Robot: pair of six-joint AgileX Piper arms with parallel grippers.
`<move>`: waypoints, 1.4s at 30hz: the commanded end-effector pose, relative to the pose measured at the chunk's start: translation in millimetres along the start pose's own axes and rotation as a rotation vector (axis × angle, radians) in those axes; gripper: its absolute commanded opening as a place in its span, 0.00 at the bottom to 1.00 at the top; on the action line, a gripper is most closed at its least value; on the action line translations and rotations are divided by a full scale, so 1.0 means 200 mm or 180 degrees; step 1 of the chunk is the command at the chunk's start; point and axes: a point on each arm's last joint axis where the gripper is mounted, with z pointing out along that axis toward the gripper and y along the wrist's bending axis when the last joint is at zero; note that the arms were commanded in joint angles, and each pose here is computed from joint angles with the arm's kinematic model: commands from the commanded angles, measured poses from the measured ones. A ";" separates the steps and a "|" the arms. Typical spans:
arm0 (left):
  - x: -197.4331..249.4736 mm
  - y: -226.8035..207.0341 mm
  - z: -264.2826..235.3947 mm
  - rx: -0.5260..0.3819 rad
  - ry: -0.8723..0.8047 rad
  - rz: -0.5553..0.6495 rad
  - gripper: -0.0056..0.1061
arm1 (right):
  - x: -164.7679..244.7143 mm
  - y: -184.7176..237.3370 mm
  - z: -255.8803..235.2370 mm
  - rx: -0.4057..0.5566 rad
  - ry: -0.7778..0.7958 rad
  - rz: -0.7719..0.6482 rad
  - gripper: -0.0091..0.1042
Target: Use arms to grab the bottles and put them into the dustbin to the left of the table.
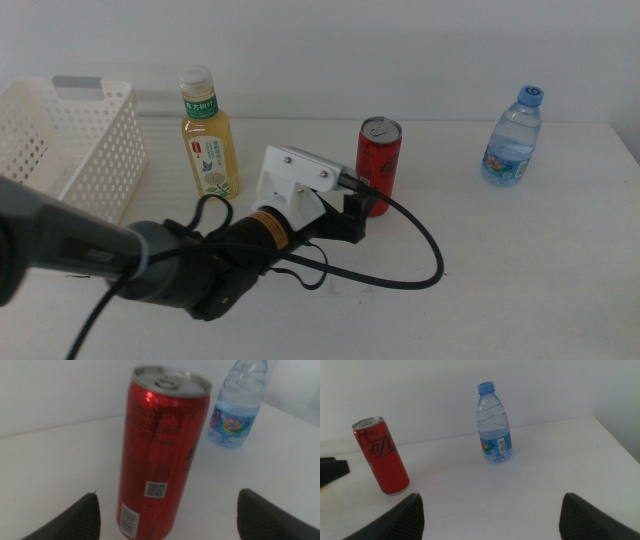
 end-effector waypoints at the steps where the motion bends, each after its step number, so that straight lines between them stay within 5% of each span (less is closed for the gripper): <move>1: 0.00 -0.01 0.04 0.0003 -0.0039 -0.0063 0.89 | 0.00 0.00 0.00 0.0022 -0.0034 -0.0029 0.88; 27: 0.15 0.04 0.46 -0.0013 -0.0033 -0.0123 0.87 | 0.00 0.00 0.00 0.0022 -0.0034 -0.0029 0.88; 30: 0.16 0.04 0.46 0.0000 0.0075 -0.0061 0.73 | 0.00 0.00 0.00 0.0022 -0.0034 -0.0029 0.88; 36: 0.02 -0.02 0.40 0.0112 0.0408 0.0250 0.27 | 0.00 0.00 0.00 0.0022 -0.0034 -0.0029 0.88; 42: -0.29 -0.09 0.09 -0.0097 0.0883 0.0095 0.11 | 0.00 0.00 0.00 0.0022 -0.0034 -0.0029 0.88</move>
